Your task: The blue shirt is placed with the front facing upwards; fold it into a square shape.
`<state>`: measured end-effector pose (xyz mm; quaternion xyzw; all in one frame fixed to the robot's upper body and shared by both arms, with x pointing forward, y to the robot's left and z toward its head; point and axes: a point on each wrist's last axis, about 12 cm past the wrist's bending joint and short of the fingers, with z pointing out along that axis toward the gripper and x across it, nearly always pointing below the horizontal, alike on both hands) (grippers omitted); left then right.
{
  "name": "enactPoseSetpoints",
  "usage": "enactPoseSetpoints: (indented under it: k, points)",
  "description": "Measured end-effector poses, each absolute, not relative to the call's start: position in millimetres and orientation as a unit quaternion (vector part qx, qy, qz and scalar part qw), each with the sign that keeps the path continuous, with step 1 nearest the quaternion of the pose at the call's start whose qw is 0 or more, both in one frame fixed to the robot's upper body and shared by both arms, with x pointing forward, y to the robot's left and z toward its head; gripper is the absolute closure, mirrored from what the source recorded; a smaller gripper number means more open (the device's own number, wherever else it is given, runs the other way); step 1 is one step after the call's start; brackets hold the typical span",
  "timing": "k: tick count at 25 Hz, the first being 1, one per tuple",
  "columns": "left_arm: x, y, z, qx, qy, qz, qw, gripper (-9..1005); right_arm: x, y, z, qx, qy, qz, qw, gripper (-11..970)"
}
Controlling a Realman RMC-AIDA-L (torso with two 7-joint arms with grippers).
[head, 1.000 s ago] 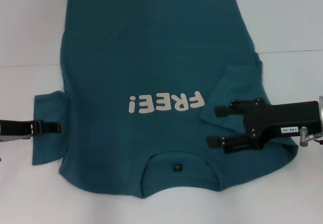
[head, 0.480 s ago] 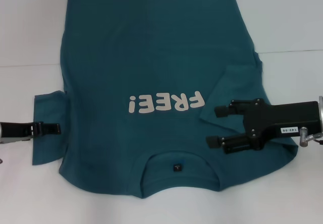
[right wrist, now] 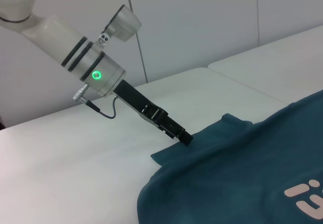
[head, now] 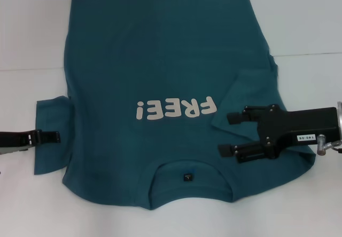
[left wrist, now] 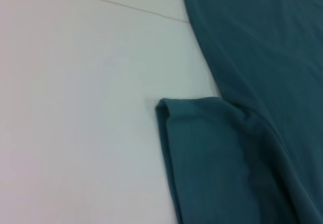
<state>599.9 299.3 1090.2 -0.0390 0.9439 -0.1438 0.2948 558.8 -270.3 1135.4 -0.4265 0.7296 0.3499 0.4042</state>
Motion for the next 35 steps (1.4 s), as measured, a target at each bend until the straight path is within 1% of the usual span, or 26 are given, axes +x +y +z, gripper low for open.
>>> enactPoseSetpoints:
  k: [14, 19, 35]
  points:
    - [600.6, 299.5, 1085.9, -0.046, 0.943, -0.143, 0.297, 101, 560.8, -267.6, 1134.9, -0.427, 0.728, 0.353, 0.404, 16]
    - [600.3, 297.9, 1082.5, -0.047, 0.944, -0.143, 0.292, 214, 560.9, -267.6, 1134.7, -0.427, 0.729, 0.352, 0.404, 16]
    - [599.8, 295.4, 1081.1, -0.046, 0.945, -0.148, 0.287, 217, 561.2, -266.6, 1134.2, -0.426, 0.729, 0.355, 0.402, 16]
